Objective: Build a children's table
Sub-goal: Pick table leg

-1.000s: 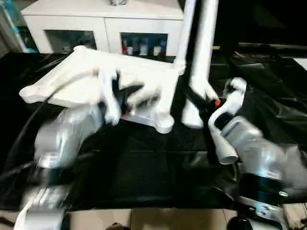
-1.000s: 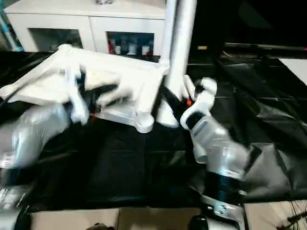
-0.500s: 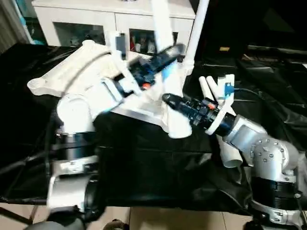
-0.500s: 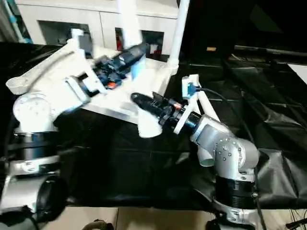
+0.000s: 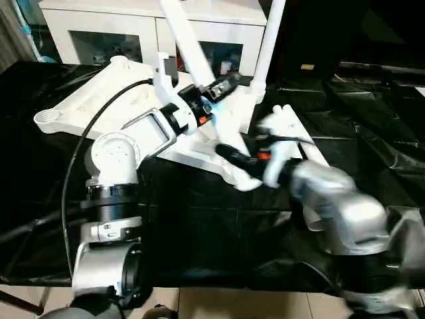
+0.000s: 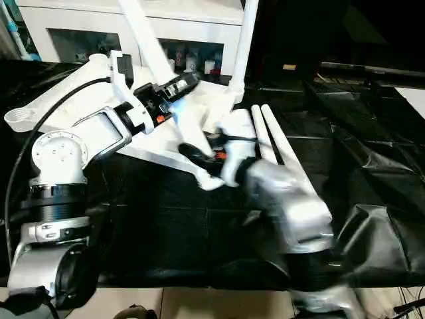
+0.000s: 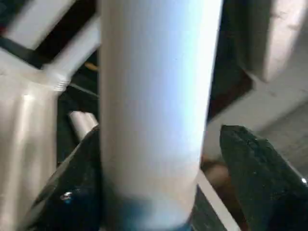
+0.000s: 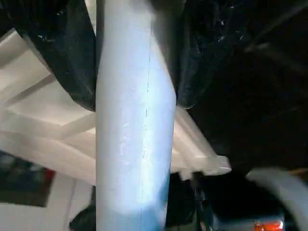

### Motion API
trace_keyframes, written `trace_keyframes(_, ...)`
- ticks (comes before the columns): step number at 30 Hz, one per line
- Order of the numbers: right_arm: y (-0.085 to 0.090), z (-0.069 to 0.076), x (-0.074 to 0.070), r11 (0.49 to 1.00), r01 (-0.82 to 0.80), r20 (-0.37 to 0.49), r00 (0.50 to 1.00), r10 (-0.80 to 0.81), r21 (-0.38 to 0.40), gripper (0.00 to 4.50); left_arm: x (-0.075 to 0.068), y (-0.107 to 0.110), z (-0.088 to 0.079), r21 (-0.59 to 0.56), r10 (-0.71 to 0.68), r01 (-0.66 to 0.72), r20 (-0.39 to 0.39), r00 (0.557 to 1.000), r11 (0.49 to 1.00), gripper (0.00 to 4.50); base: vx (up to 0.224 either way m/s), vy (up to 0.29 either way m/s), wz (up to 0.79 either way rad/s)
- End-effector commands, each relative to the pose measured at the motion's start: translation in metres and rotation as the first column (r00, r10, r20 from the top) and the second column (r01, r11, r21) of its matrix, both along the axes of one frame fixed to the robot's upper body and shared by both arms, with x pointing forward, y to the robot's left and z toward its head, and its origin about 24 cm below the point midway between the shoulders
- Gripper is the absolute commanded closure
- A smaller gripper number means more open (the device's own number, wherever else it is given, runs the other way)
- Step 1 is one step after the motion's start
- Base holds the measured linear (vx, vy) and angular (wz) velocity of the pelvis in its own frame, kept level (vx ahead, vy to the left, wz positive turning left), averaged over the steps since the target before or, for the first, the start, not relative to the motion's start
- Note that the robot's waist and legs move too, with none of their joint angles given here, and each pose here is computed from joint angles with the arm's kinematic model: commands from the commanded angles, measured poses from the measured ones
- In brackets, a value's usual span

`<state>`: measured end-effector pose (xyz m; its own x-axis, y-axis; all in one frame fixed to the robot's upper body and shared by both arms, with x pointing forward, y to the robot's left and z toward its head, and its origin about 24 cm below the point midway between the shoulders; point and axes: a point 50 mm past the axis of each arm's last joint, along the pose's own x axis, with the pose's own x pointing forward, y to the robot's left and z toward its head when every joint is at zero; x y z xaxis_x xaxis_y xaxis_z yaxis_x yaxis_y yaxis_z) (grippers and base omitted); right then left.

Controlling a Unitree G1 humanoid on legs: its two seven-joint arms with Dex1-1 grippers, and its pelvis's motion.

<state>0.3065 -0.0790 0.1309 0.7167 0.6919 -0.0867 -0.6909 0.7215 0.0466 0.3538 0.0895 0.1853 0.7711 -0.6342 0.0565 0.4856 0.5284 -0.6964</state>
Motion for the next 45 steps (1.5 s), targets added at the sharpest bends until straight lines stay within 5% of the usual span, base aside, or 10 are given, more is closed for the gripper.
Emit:
trace_keyframes(1, -0.001, 0.003, 0.005, 0.999, 0.048, 0.041, 0.998, -0.046, -0.025, 2.64, -0.001, 0.000, 0.001, 0.011, 0.053, -0.053, 0.000, 0.999, 0.999, 1.13, 0.000, 0.000, 0.00)
trace_keyframes(23, 0.009, -0.004, 0.005, 0.995, 0.043, 0.109, 0.994, -0.033, -0.094, 2.64, -0.007, -0.004, 0.002, 0.020, 0.082, -0.082, 0.033, 0.996, 0.996, 2.56, 0.000, 0.000, 0.00)
trace_keyframes(26, 0.007, -0.002, 0.005, 0.999, 0.033, 0.086, 0.996, -0.030, -0.037, 1.94, -0.007, -0.002, 0.002, 0.022, 0.076, -0.077, 0.043, 0.996, 0.997, 2.60, 0.000, 0.000, 0.00)
trace_keyframes(30, 0.001, 0.002, 0.005, 0.999, -0.013, 0.005, 1.000, 0.013, 0.052, 1.73, -0.011, 0.000, 0.007, 0.070, -0.008, 0.000, 0.116, 0.993, 0.998, 2.62, 0.000, 0.000, 0.00)
trace_keyframes(32, -0.011, 0.006, 0.005, 0.991, -0.061, -0.078, 0.994, 0.071, 0.120, 1.71, -0.019, -0.002, 0.012, 0.130, -0.149, 0.126, 0.190, 0.970, 0.983, 2.63, 0.000, 0.000, 0.00)
trace_keyframes(35, -0.025, 0.012, -0.007, 0.930, -0.282, -0.156, 0.933, 0.323, 0.237, 1.71, -0.036, -0.002, 0.017, 0.196, -0.404, 0.360, 0.283, 0.870, 0.912, 2.64, 0.000, 0.000, 0.00)
trace_keyframes(39, -0.033, 0.011, -0.013, 0.883, -0.354, -0.220, 0.876, 0.428, 0.308, 1.71, -0.042, 0.002, 0.021, 0.242, -0.504, 0.446, 0.304, 0.809, 0.862, 2.64, 0.000, 0.000, 0.00)
trace_keyframes(45, -0.031, 0.012, -0.018, 0.839, -0.421, -0.254, 0.819, 0.515, 0.346, 1.71, -0.042, 0.003, 0.023, 0.262, -0.543, 0.479, 0.307, 0.781, 0.838, 2.64, 0.000, 0.000, 0.00)
